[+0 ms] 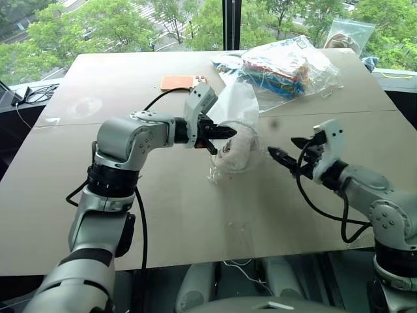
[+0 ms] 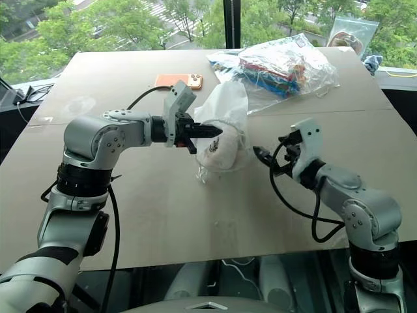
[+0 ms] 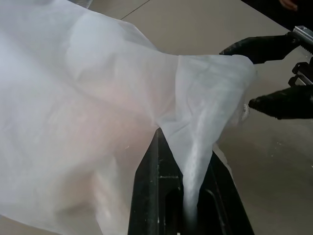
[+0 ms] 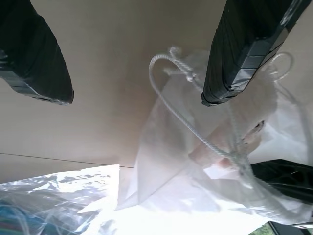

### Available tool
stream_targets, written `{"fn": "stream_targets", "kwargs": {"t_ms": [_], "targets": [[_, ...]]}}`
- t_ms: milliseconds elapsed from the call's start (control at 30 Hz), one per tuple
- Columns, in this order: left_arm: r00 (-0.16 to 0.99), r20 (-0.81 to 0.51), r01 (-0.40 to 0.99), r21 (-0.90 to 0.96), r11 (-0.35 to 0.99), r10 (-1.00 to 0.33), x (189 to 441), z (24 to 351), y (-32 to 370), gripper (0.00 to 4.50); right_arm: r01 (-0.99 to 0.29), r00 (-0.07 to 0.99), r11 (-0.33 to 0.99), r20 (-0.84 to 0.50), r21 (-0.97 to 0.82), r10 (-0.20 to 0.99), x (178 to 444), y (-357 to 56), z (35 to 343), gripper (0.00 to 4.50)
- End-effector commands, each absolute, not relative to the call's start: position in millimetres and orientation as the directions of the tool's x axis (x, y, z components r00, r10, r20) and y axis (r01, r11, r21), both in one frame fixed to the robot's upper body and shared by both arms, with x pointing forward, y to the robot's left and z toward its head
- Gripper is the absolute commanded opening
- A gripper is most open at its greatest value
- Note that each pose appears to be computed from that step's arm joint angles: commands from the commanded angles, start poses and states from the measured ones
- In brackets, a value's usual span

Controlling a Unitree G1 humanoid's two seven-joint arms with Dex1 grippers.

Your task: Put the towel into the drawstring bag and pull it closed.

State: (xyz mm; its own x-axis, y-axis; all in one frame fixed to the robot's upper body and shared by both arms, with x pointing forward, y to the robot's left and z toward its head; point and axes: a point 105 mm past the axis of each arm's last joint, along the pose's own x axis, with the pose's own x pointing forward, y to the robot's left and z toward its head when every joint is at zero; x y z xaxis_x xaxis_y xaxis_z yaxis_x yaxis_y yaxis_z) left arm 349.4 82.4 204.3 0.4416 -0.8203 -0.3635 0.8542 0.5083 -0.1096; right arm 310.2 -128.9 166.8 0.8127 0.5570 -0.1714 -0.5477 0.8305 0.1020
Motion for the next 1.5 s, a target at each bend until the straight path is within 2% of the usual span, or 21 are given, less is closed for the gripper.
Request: {"fn": "stream_targets", "kwargs": {"t_ms": [33,367,433,500,600,800,833,967,1067,1100,1133,1167,1233,1267,1367,1467,1500], "targets": [[0.438,-0.330,0.870,-0.078,0.486,-0.836,346,216,78,0.00,-0.592,0.787,0.804,-0.180,0.046,0.590,315,-119,166,4.48],[0.449,-0.328,0.864,-0.078,0.497,-0.831,345,215,80,0.00,-0.639,0.750,0.768,-0.192,0.035,0.633,326,-98,157,4.48],[0.448,-0.330,0.864,-0.078,0.497,-0.831,344,214,80,0.00,-0.648,0.746,0.761,-0.226,-0.029,0.627,330,-91,151,4.48],[0.447,-0.332,0.865,-0.076,0.496,-0.831,344,213,80,0.00,-0.609,0.779,0.785,-0.270,-0.112,0.566,341,-93,142,4.48],[0.446,-0.332,0.866,-0.073,0.494,-0.831,344,213,79,0.00,-0.509,0.848,0.841,-0.275,-0.185,0.453,355,-102,137,3.61],[0.437,-0.349,0.870,-0.068,0.487,-0.829,342,208,79,0.00,-0.359,0.922,0.922,-0.208,-0.145,0.326,355,-114,142,0.72],[0.424,-0.355,0.875,-0.079,0.478,-0.833,340,206,79,0.00,-0.346,0.928,0.928,-0.197,-0.139,0.316,352,-115,145,0.10],[0.460,-0.306,0.871,-0.027,0.491,-0.834,347,215,83,0.00,-0.314,0.944,0.939,-0.148,-0.138,0.294,343,-118,161,0.04],[0.426,-0.253,0.892,-0.044,0.450,-0.869,345,226,83,0.00,-0.314,0.948,0.940,-0.096,-0.135,0.303,338,-118,179,0.04],[0.405,-0.261,0.906,-0.011,0.422,-0.876,340,227,83,0.56,-0.320,0.947,0.937,-0.084,-0.139,0.310,336,-116,183,0.00],[0.413,-0.257,0.907,0.034,0.419,-0.874,339,229,84,0.83,-0.324,0.946,0.935,-0.077,-0.142,0.316,335,-115,186,0.00],[0.430,-0.244,0.901,0.056,0.430,-0.869,341,232,85,1.35,-0.327,0.945,0.934,-0.075,-0.142,0.320,335,-115,187,0.00],[0.437,-0.219,0.897,0.027,0.442,-0.872,339,233,94,2.40,-0.335,0.942,0.933,-0.070,-0.132,0.329,334,-112,188,0.00],[0.430,-0.226,0.900,0.025,0.436,-0.874,335,230,99,2.73,-0.337,0.941,0.932,-0.070,-0.131,0.331,333,-112,188,0.00],[0.483,-0.248,0.868,0.014,0.496,-0.840,327,212,131,2.73,-0.340,0.940,0.932,-0.072,-0.126,0.333,332,-110,187,0.00],[0.531,-0.324,0.837,0.056,0.544,-0.783,319,184,162,2.73,-0.338,0.941,0.934,-0.076,-0.119,0.331,332,-110,186,0.00],[0.524,-0.336,0.833,0.009,0.554,-0.783,314,175,167,2.73,-0.339,0.940,0.934,-0.078,-0.116,0.331,332,-110,185,0.00]]}}
